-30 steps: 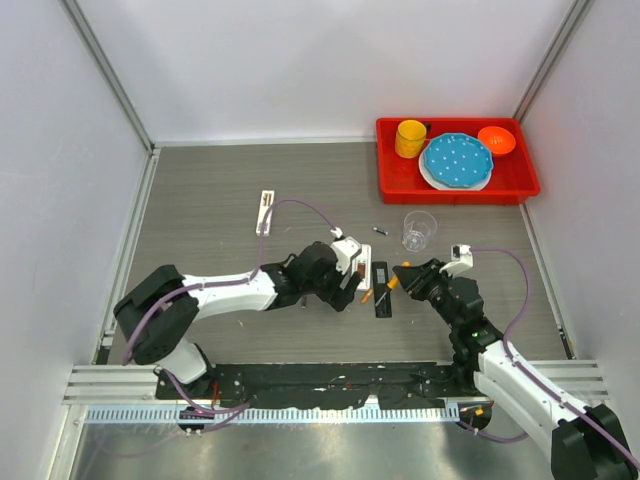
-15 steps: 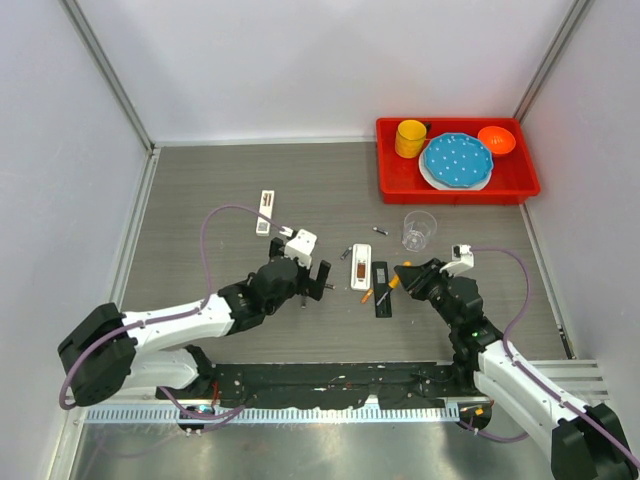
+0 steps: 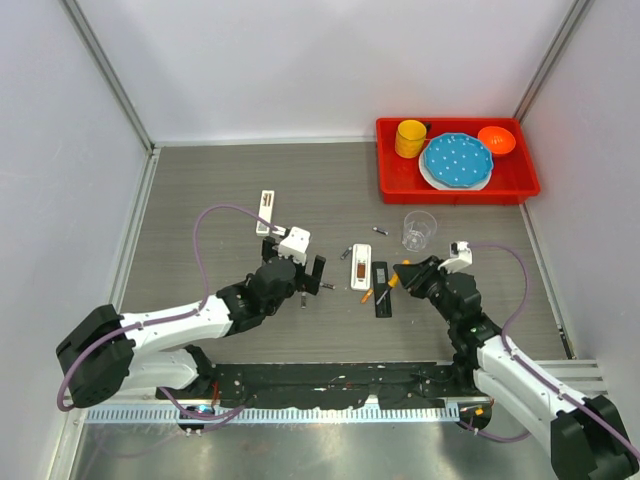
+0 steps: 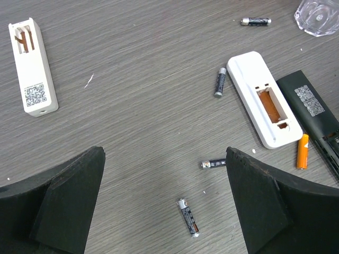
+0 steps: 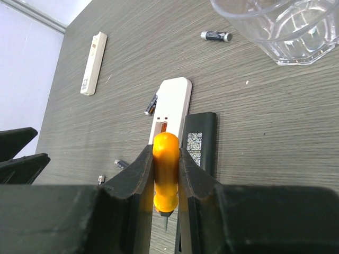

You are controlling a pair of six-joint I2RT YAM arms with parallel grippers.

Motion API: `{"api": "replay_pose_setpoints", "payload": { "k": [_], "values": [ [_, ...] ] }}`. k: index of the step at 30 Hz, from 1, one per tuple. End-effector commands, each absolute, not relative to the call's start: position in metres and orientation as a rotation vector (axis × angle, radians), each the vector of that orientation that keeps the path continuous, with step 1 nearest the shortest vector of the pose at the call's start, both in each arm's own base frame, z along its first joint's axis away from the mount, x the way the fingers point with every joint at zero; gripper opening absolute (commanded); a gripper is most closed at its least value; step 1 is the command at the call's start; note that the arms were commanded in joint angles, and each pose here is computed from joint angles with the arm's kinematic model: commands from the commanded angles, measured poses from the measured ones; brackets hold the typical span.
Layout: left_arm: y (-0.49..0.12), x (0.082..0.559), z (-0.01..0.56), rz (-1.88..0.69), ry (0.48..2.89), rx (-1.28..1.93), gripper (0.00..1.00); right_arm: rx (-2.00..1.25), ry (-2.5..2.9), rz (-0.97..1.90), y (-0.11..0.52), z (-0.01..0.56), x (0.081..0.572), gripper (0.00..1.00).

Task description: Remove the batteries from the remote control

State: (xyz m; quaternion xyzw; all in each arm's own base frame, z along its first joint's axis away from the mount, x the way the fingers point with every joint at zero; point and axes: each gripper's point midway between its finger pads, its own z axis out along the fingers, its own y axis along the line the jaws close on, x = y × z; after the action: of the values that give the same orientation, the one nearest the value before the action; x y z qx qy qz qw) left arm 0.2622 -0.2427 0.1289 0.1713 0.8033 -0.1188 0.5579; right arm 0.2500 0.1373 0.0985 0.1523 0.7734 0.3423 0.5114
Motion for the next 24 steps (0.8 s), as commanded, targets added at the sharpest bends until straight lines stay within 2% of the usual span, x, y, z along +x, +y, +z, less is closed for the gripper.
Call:
{"api": "replay_pose_setpoints", "payload": {
  "k": [1,24],
  "values": [
    [-0.242,0.272,0.145,-0.269,1.852,0.336,1.0,0.291,1.779,0.868,0.148,0.136,0.261,0.01],
    [-0.256,0.266,0.133,-0.317,1.854,0.442,1.0,0.236,1.87,0.913,0.167,0.122,0.266,0.01]
  ]
}}
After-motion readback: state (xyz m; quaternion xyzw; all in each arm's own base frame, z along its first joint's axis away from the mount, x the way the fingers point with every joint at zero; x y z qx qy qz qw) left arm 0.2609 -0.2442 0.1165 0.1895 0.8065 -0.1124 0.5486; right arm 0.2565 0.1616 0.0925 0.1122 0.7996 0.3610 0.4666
